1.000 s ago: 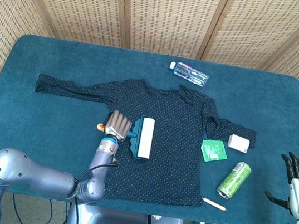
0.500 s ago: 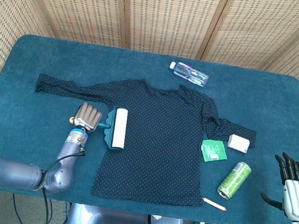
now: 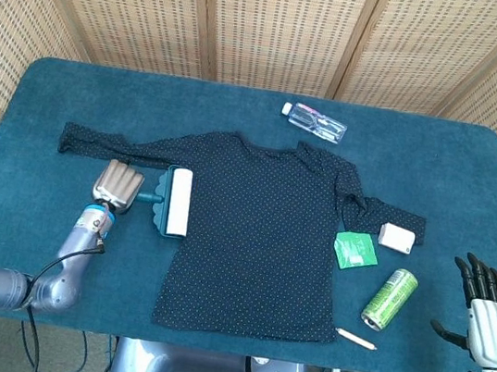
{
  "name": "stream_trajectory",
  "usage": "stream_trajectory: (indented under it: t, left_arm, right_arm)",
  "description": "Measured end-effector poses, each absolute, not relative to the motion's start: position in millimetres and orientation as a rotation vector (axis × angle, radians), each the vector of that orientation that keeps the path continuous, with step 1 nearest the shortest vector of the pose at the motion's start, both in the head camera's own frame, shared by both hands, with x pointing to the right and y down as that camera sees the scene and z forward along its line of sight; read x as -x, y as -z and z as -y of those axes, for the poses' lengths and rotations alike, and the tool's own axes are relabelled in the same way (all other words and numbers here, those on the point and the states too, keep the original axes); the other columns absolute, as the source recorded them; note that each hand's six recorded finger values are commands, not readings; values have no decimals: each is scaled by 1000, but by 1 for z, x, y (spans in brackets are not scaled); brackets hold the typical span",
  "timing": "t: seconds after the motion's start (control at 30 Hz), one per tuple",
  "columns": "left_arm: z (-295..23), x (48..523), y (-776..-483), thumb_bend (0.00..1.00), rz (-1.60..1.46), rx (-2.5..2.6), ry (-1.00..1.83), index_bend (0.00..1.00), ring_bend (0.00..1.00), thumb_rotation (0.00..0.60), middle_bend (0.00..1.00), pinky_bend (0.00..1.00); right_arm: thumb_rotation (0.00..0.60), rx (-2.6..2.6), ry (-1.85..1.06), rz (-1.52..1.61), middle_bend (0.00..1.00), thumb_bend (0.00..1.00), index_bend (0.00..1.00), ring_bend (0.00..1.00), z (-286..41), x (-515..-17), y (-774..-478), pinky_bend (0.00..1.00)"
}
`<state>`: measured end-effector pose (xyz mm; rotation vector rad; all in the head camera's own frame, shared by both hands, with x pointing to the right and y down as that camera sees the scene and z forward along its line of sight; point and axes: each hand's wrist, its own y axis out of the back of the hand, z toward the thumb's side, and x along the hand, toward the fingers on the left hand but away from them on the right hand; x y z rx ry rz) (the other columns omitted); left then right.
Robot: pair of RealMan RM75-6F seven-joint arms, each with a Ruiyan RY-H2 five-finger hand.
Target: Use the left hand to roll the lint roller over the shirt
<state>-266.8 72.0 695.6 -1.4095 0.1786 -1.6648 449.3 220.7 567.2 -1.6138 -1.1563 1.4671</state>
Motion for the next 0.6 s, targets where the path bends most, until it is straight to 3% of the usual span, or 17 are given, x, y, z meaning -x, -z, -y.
stream_trajectory:
  t: [0.13,0.33,0.6]
  left_arm:
    - [-75,275,-692,256,-217,1442,1655,0,0,600,0,0]
    - [-76,283,-682,253,-339,1499,1586,0,0,600,0,0]
    - [-98,299,-642,222,-595,1522,1376,0,0,600,0,0]
  right_arm:
    - [600,1614,-1460,1162,0,84,0,0,-221,-450,-565,0]
    - [600,1609,-1448,1157,0,84,0,0,-221,-448,-563,0]
    - [600,1582,-1435,1155,0,84,0,0,-220,-447,-560,0]
